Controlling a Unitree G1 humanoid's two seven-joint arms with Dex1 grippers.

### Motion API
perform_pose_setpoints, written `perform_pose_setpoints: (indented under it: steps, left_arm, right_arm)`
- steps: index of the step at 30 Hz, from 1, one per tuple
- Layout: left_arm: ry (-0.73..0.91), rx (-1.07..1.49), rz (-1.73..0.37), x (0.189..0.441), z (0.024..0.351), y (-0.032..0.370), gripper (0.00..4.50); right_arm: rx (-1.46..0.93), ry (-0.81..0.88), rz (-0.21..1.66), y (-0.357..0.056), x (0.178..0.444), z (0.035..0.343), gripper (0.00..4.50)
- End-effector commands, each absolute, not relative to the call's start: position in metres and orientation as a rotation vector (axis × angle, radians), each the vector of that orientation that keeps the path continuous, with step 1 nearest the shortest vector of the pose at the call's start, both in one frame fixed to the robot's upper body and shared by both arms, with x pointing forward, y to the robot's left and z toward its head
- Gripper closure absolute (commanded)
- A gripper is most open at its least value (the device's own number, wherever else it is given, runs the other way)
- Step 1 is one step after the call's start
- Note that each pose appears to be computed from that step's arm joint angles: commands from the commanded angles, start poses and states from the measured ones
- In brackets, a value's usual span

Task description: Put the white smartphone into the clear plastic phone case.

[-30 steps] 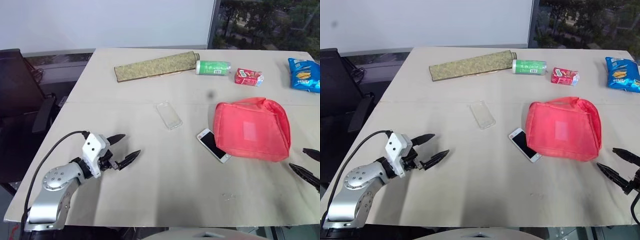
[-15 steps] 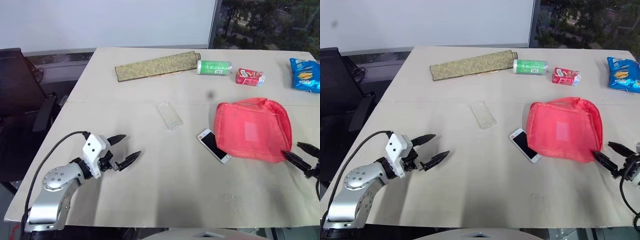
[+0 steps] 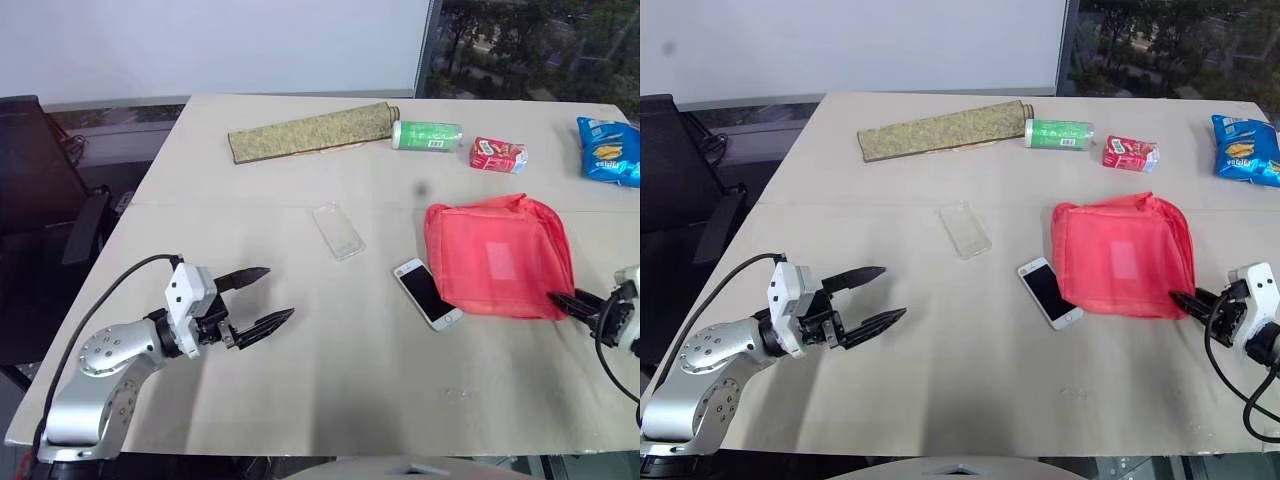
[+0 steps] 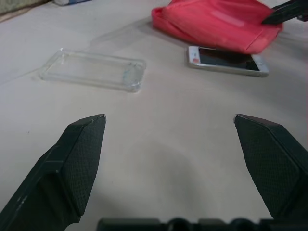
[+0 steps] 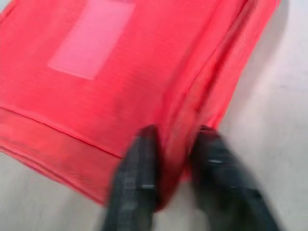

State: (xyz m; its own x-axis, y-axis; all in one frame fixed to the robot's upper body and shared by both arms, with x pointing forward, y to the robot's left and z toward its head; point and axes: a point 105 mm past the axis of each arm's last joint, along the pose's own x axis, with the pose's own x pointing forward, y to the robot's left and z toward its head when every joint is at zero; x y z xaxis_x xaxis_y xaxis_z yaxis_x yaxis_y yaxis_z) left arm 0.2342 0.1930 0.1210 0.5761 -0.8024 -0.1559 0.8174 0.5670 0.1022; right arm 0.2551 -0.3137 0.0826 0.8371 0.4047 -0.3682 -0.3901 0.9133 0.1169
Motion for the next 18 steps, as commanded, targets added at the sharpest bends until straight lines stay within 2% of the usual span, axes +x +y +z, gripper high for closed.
perform_pose_setpoints:
  steps: [1,3,5,8,10,14,17,18]
  left_arm:
    - [0.034,0.190,-0.982,0.230,0.138,0.187,0.00]
    - [0.013,0.177,-0.979,0.231,0.143,0.186,0.00]
    - [-0.025,0.158,-0.987,0.232,0.150,0.183,0.00]
    - [-0.056,0.149,-1.002,0.234,0.158,0.180,0.00]
    - [-0.073,0.145,-1.013,0.238,0.163,0.177,0.00]
    - [-0.072,0.130,-1.113,0.239,0.167,0.163,0.00]
    - [-0.062,0.143,-1.158,0.244,0.164,0.157,0.00]
    - [-0.057,0.155,-1.171,0.246,0.163,0.155,0.00]
  right_arm:
    - [0.056,0.326,0.454,-0.304,0.265,0.098,4.48]
    - [0.119,0.187,0.450,-0.305,0.281,0.127,4.48]
    - [0.177,-0.040,0.441,-0.311,0.306,0.179,4.48]
    - [0.235,-0.217,0.383,-0.327,0.330,0.226,4.48]
    - [0.264,-0.276,0.306,-0.339,0.349,0.248,4.48]
    - [0.203,-0.214,0.077,-0.358,0.393,0.247,4.48]
    - [0.203,-0.094,-0.050,-0.366,0.411,0.227,3.38]
    - [0.190,-0.062,-0.070,-0.367,0.414,0.221,2.89]
